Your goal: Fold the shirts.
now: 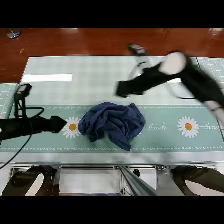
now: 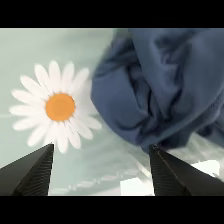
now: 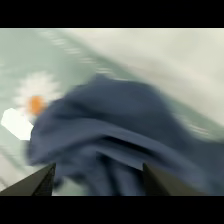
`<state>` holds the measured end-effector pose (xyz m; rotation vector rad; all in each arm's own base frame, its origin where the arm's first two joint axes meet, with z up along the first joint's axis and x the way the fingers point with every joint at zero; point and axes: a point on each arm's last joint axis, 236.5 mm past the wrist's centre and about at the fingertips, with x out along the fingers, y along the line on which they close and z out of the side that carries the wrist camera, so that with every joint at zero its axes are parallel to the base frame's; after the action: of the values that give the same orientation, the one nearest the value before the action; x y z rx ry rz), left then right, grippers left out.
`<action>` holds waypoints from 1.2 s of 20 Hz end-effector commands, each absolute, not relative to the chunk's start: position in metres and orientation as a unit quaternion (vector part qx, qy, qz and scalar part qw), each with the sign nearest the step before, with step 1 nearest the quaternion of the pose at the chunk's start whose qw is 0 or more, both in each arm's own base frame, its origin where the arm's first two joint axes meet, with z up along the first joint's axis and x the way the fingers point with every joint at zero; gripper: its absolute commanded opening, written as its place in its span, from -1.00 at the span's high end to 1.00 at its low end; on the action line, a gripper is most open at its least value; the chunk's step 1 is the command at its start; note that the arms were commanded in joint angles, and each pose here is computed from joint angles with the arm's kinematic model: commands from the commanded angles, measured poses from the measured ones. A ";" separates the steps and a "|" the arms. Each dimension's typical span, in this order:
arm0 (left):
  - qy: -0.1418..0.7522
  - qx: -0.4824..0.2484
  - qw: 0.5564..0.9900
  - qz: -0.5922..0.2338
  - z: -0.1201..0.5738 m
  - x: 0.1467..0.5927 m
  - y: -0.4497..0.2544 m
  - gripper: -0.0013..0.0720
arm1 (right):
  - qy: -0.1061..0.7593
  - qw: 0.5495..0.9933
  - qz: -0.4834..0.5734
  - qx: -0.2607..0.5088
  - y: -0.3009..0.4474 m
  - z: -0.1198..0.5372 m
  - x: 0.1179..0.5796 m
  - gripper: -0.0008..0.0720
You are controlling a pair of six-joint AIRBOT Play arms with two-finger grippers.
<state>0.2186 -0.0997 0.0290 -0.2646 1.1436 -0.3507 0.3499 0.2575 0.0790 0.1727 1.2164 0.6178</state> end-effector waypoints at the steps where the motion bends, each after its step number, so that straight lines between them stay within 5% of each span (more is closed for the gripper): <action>1: 0.599 -0.170 0.757 -0.201 -0.002 0.181 -0.125 -0.95 | 0.590 0.800 0.090 0.053 0.086 0.068 0.340 -0.74; 3: 0.599 -0.226 0.734 -0.225 -0.027 0.173 -0.148 -0.95 | 0.601 0.789 0.027 0.124 0.042 0.032 0.306 -0.74; 7: 0.575 -0.312 0.721 -0.228 -0.058 0.185 -0.177 -0.95 | 0.621 0.741 0.053 0.251 0.071 -0.037 0.245 -0.72; 15: 0.528 -0.315 0.756 -0.225 -0.062 0.245 -0.212 -0.94 | 0.622 0.721 0.096 0.289 0.137 -0.072 0.237 -0.72; 16: 0.528 -0.303 0.760 -0.226 -0.062 0.252 -0.211 -0.84 | 0.623 0.716 0.101 0.299 0.145 -0.073 0.239 -0.72; 17: 0.536 -0.287 0.759 -0.234 -0.062 0.255 -0.210 -0.16 | 0.622 0.714 0.107 0.303 0.152 -0.074 0.243 -0.72; 18: 0.549 -0.267 0.753 -0.245 -0.063 0.256 -0.210 0.85 | 0.622 0.714 0.110 0.302 0.157 -0.075 0.248 -0.72; 24: 0.560 -0.210 0.752 -0.278 -0.047 0.268 -0.201 0.90 | 0.650 0.686 0.112 0.307 0.181 -0.093 0.273 -0.72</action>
<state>0.2635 -0.2054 -0.0523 -0.5127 1.2094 -0.5790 0.2598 0.1674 -0.0854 0.6465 1.4297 0.2510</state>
